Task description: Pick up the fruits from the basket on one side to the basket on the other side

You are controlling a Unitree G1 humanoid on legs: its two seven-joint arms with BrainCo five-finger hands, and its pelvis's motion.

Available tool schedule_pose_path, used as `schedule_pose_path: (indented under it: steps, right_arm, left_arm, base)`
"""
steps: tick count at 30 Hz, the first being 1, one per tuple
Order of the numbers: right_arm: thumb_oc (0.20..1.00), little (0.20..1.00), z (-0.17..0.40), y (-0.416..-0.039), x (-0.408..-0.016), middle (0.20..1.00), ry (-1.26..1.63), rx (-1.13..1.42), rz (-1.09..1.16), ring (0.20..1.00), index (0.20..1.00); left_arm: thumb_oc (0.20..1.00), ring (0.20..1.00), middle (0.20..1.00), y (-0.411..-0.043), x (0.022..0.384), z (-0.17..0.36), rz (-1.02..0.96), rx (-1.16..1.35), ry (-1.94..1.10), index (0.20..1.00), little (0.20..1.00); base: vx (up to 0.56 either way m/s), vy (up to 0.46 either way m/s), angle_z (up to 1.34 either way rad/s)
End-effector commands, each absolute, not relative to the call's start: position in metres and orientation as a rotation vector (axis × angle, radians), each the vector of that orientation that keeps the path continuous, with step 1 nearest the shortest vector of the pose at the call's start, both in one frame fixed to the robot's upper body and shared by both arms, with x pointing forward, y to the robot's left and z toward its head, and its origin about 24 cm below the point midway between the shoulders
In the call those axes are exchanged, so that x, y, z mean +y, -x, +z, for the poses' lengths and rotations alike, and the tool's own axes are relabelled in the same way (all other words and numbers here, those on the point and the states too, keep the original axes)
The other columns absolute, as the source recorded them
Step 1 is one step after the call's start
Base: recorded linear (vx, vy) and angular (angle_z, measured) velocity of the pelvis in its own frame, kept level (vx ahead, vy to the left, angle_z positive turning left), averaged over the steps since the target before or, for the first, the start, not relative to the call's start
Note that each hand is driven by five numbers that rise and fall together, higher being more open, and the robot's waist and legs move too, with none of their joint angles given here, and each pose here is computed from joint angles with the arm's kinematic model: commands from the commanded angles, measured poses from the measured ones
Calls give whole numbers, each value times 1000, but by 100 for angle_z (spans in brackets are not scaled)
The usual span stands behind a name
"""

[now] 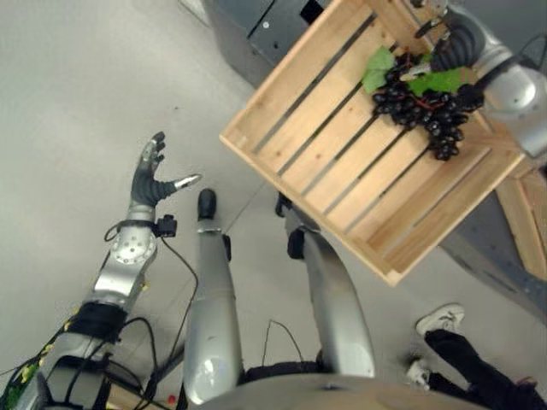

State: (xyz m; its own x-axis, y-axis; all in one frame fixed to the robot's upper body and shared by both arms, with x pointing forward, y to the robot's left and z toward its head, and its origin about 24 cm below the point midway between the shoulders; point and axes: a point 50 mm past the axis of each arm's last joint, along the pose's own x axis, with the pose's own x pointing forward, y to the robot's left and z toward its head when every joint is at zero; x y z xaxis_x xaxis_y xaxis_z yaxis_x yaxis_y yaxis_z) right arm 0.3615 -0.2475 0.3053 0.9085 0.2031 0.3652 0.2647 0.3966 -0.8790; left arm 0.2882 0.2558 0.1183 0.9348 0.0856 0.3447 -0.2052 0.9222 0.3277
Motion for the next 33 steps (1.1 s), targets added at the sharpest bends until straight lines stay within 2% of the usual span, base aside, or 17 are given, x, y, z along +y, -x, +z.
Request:
schedule_pose_path:
  steps: [1, 9, 15, 33]
  right_arm:
    - [1000, 1000, 323, -354, -269, 1000, 1217, -477, -161, 1000, 1000]
    - [1000, 1000, 332, -355, -274, 1000, 1229, -460, -198, 1000, 1000]
    - [1000, 1000, 315, -358, -316, 1000, 1111, -305, -328, 1000, 1000]
    - [1000, 1000, 273, -340, -382, 1000, 1061, -36, -511, 1000, 1000]
  left_arm:
    - [1000, 1000, 1000, -274, 271, 128, 231, -386, -397, 1000, 1000]
    - [1000, 1000, 1000, -271, 276, 126, 270, -383, -370, 1000, 1000]
    - [1000, 1000, 1000, -274, 275, 127, 270, -389, -378, 1000, 1000]
    - [1000, 1000, 1000, -277, 272, 134, 232, -407, -432, 1000, 1000]
  base:
    - [32, 51, -41]
    - [26, 32, -18]
    - [11, 16, 2]
    - [0, 8, -4]
